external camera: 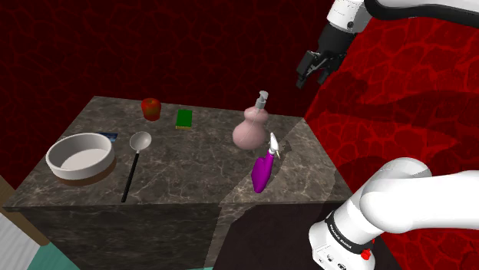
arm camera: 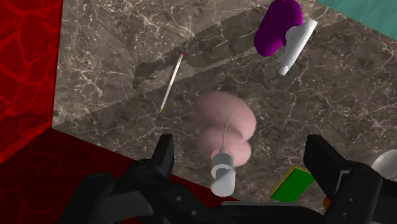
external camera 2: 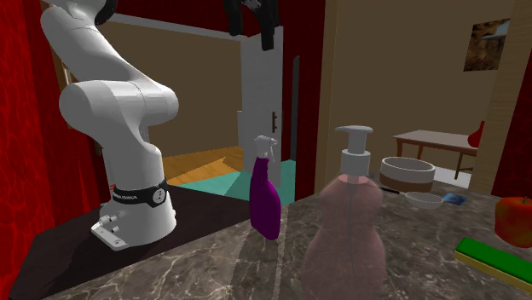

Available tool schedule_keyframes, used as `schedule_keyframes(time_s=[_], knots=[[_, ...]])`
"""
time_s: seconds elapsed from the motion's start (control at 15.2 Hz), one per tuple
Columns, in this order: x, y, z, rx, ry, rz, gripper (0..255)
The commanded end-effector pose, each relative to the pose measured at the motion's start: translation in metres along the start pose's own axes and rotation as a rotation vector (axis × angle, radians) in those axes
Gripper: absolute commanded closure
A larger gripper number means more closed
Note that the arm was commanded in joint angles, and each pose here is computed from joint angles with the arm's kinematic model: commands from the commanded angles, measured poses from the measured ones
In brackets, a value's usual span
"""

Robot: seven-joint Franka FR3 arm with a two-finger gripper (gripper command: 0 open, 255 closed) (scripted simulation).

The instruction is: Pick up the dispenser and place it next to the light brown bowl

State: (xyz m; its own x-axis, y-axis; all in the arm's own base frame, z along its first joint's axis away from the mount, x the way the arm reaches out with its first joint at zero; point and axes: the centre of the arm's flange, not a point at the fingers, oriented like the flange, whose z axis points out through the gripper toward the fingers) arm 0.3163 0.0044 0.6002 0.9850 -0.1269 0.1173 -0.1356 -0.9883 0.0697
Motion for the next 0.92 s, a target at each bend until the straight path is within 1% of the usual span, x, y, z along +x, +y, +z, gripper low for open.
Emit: schedule_keyframes(time_s=[0.0, 0.86], knots=[[0.0, 0.0, 0.0, 0.0, 0.0, 0.0, 0], [0.122, 0.01, 0.117, 0.071, 0.027, 0.042, 0]])
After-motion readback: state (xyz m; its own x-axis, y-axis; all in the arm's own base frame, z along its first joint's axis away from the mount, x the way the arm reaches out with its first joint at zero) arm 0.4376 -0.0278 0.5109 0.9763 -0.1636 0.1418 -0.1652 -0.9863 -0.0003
